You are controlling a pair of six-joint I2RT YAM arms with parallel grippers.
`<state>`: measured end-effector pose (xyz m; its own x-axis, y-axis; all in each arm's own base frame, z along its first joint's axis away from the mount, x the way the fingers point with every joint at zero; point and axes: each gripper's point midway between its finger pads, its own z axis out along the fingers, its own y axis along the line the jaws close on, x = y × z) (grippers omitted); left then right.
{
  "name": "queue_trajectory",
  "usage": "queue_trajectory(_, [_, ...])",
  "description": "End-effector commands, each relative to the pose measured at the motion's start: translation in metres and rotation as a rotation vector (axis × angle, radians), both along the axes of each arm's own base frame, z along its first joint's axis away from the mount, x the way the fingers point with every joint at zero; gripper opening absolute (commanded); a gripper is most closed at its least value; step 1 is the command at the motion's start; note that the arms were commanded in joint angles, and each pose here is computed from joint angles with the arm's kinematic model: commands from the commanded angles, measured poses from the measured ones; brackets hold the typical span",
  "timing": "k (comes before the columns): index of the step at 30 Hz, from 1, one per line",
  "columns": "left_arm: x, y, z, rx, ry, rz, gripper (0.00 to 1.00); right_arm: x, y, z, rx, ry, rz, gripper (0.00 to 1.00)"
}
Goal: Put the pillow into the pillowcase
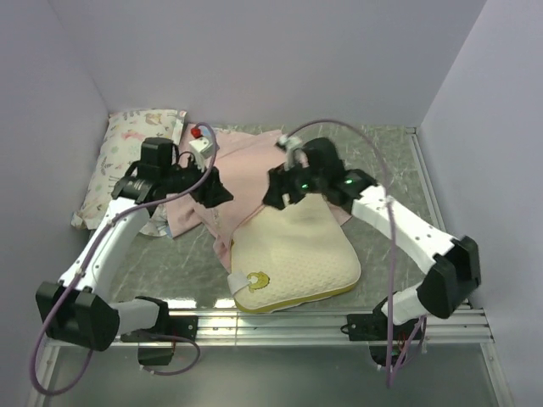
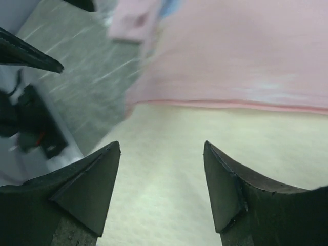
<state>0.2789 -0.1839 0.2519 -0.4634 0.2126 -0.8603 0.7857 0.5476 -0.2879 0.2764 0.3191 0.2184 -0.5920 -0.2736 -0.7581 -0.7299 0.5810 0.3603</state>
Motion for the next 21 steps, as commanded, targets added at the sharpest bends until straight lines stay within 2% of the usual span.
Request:
queue_trajectory(1, [0.042,-0.021,0.024,0.083,-0.222,0.02,0.66,0.043,-0.081,-0.02,-0.15,-0.051,-0.172,0.73])
queue_trajectory(2, [0.049,-0.03,0.025,0.099,-0.274,0.02,0.67,0.067,-0.114,-0.026,-0.194,-0.046,-0.289,0.73])
queue_trajectory(6, [0.076,-0.074,0.009,0.18,-0.355,0.033,0.73,0.122,-0.181,-0.076,-0.355,0.013,-0.452,0.73])
queue_trajectory(7, [0.08,-0.095,-0.014,0.211,-0.322,-0.01,0.73,0.128,-0.19,-0.085,-0.378,0.033,-0.47,0.73])
queue_trajectory(8, [0.093,-0.103,-0.002,0.217,-0.358,0.011,0.74,0.134,-0.199,-0.093,-0.39,0.045,-0.485,0.74])
queue_trajectory(10, [0.111,-0.122,-0.009,0.21,-0.324,0.001,0.73,0.146,-0.22,-0.117,-0.431,0.084,-0.51,0.75])
queue_trajectory(13, [0.102,-0.147,-0.019,0.188,-0.289,-0.081,0.73,0.162,-0.237,-0.129,-0.418,0.098,-0.523,0.77])
queue_trajectory(15, [0.085,-0.162,-0.022,0.176,-0.322,-0.157,0.75,0.171,-0.238,-0.132,-0.404,0.106,-0.49,0.79])
queue_trajectory(16, [0.065,-0.173,-0.029,0.178,-0.324,-0.204,0.76,0.174,-0.235,-0.132,-0.386,0.106,-0.472,0.8])
queue_trajectory(19, [0.039,-0.195,-0.05,0.224,-0.339,-0.267,0.79,0.182,-0.221,-0.138,-0.341,0.126,-0.394,0.82])
queue_trajectory(20, [0.037,-0.2,-0.054,0.23,-0.344,-0.264,0.82,0.183,-0.216,-0.144,-0.332,0.161,-0.364,0.82])
queue_trajectory(21, [0.036,-0.204,-0.06,0.245,-0.339,-0.248,0.92,0.182,-0.213,-0.148,-0.325,0.179,-0.348,0.8])
